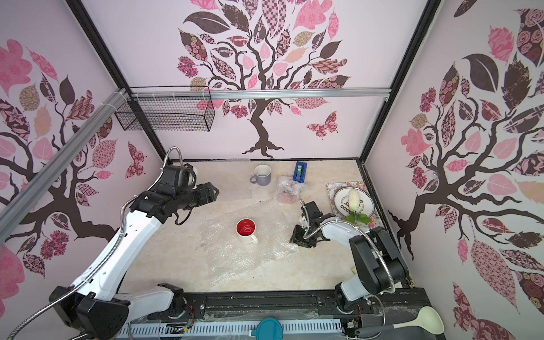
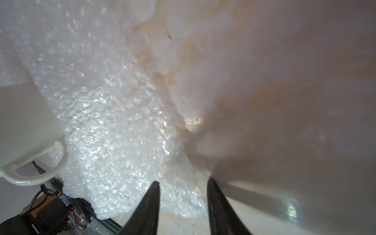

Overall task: Wrap mugs in bubble wrap
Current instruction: Wrap the mug in bubble wrap.

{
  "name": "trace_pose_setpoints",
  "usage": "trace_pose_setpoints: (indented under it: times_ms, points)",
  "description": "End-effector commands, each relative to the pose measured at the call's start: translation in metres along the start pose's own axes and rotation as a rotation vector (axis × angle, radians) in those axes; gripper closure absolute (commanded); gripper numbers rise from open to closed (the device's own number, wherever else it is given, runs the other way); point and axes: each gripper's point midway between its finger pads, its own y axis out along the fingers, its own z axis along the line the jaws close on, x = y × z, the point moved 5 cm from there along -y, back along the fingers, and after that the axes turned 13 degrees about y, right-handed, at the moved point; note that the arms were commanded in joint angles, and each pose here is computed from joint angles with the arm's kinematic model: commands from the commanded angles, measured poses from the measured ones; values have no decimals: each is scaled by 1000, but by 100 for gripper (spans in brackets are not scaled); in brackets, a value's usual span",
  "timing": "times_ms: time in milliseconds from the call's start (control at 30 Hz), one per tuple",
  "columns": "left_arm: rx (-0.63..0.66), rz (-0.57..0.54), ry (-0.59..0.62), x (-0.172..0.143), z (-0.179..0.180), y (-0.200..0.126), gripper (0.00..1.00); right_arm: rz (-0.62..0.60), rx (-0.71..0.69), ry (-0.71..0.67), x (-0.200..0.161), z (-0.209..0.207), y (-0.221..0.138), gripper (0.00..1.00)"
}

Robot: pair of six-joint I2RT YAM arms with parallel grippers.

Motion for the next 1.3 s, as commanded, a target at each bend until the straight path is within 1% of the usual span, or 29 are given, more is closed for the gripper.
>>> trace_pose_setpoints:
  times_ms: [0, 133, 200, 267, 367, 433, 600, 633, 700, 767, 900, 967, 1067, 1133, 1200, 1267]
  points:
    - [-28, 1, 10, -2, -2, 3, 23, 21, -2, 20, -9, 0, -5, 75]
    - [-50, 11, 20, -8, -5, 8, 24, 28, 88, -10, -8, 22, -12, 89]
    - [-45, 19, 23, -11, -3, 10, 24, 20, 117, -13, -7, 30, -18, 93]
    - [-46, 32, 25, -15, -2, 12, 25, 7, 108, -11, -6, 31, -22, 97]
    - [-49, 40, 21, -19, -2, 13, 25, -15, 52, -2, -6, 26, -29, 97]
    - [-47, 44, 21, -21, -1, 13, 26, -30, 32, -6, -7, 23, -33, 100]
    - [-77, 44, 37, -21, -5, 14, 26, -42, 127, -20, -8, 41, -48, 100]
    - [-81, 43, 45, -22, -6, 14, 26, -47, 156, -26, -7, 47, -52, 100]
    - [-90, 44, 59, -24, -7, 12, 26, -59, 268, -50, -4, 71, -66, 100]
    - [-102, 48, 77, -31, -9, 11, 26, -60, 392, -73, 2, 103, -82, 100]
    - [-133, 60, 84, -51, -10, 12, 26, -17, 520, -151, 6, 171, -96, 100]
    - [-157, 55, 82, -60, -11, 12, 26, 38, 583, -151, 4, 200, -92, 100]
    - [-202, 36, 73, -69, -13, 11, 25, 86, 605, -150, -1, 227, -74, 100]
    - [-228, 20, 58, -74, -14, 11, 25, 117, 582, -161, -6, 238, -58, 100]
    - [-258, 27, 52, -80, -15, 15, 25, 148, 570, -159, -10, 244, -41, 100]
    - [-257, 45, 41, -86, -14, 21, 25, 166, 556, -148, -12, 245, -30, 100]
